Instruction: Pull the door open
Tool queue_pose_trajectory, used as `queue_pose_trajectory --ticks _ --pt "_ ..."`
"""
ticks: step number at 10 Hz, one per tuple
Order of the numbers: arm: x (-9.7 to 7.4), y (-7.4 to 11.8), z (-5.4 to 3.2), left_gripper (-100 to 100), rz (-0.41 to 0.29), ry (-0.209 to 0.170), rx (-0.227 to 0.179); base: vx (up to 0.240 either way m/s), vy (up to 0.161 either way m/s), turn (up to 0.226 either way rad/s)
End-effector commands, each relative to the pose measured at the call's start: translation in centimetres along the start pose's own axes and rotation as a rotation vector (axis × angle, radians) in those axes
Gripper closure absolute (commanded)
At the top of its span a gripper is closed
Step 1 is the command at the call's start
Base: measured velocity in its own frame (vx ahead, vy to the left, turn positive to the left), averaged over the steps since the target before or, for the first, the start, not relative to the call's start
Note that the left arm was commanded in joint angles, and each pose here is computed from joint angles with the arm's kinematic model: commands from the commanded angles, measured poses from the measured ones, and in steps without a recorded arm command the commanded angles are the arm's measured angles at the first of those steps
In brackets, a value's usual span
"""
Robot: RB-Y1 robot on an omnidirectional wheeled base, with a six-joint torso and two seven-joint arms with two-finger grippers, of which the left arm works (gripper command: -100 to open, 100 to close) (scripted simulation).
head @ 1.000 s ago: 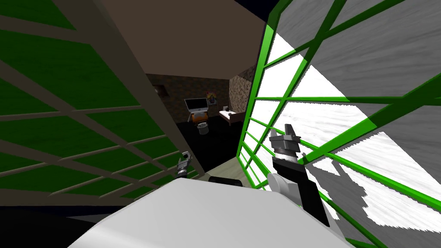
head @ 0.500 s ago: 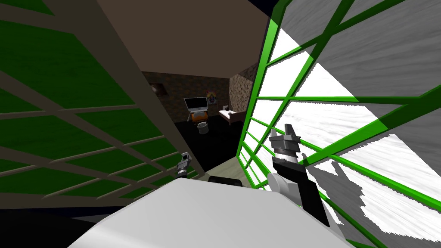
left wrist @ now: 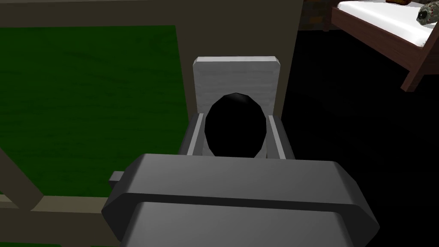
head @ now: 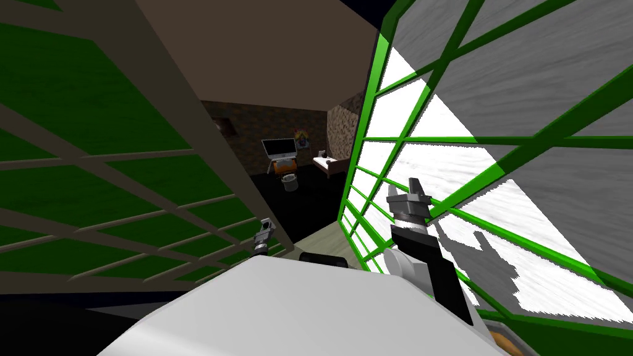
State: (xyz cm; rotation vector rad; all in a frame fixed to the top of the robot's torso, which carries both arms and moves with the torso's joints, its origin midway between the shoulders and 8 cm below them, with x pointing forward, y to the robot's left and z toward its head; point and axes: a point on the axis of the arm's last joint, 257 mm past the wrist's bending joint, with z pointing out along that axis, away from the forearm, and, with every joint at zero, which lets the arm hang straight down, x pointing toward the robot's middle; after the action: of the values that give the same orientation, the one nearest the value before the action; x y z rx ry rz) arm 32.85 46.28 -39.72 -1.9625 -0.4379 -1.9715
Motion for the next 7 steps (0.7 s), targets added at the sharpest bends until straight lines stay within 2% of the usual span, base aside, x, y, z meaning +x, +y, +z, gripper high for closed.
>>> queue_pose_trajectory --ticks 1,6,7 --pt "-0.3 0.5 -0.52 100 -0.004 -0.007 -0.028 -0.242 -0.004 -0.084" --pt "-0.1 1.9 -1.46 100 -0.011 -0.006 -0.12 -0.236 -0.006 -0.094" --pt "-0.3 1.7 -1.47 100 -0.008 -0.014 -0.109 -0.103 -0.007 -0.021"
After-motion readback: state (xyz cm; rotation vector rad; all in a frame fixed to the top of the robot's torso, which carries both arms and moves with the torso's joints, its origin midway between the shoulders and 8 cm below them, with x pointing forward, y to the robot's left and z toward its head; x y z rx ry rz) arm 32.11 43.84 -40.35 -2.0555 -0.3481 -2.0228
